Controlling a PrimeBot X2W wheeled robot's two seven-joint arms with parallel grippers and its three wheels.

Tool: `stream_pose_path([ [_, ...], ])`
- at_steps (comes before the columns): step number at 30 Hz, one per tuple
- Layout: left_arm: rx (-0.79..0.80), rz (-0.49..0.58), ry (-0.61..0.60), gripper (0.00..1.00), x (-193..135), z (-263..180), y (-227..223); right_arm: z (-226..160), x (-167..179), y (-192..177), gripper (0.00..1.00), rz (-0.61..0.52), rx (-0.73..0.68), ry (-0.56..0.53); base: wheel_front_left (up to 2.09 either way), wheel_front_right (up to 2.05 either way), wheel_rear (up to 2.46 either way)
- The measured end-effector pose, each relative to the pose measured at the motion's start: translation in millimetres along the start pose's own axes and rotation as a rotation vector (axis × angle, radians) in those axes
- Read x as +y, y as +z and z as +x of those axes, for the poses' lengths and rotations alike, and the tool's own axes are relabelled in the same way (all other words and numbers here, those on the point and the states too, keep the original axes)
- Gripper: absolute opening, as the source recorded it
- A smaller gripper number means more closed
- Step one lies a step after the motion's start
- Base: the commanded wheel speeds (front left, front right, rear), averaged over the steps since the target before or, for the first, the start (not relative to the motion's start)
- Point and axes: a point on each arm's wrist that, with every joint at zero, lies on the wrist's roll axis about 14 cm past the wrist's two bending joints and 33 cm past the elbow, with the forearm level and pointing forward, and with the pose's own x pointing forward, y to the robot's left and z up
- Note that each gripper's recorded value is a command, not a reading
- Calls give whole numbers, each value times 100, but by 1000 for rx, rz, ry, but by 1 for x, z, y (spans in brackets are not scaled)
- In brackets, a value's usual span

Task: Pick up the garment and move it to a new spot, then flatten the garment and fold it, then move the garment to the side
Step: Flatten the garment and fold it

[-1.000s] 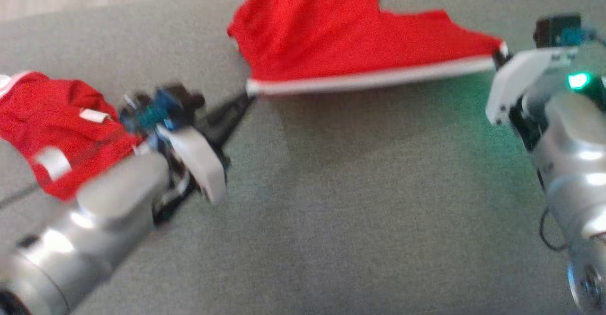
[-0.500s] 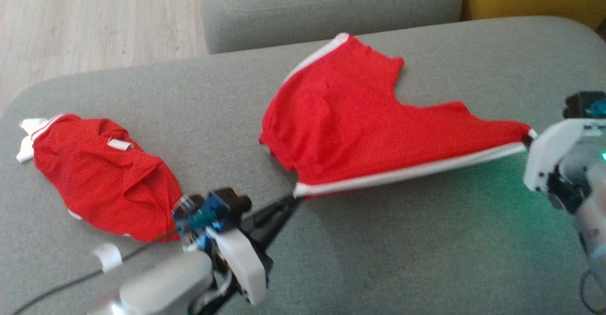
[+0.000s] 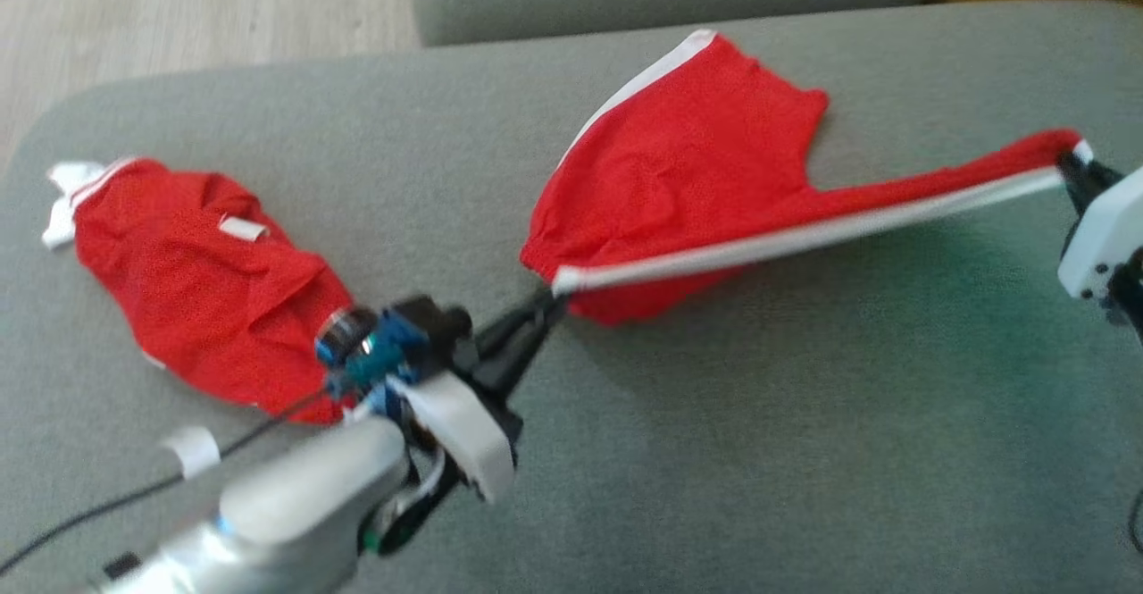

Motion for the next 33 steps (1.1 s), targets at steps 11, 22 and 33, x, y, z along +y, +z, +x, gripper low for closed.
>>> stream_pose_path([
  [11, 7, -34, 138, 0, 70, 17, -5, 77, 71, 67, 0, -127, -101, 43, 0, 0, 0],
  [22, 20, -96, 178, 0, 92, 29, -23, 161, 134, 68, 0, -253, -69, 113, 0, 0, 0],
  [33, 27, -123, 216, 0, 113, 34, -39, 214, 167, 38, 0, -286, -20, 155, 0, 0, 0],
])
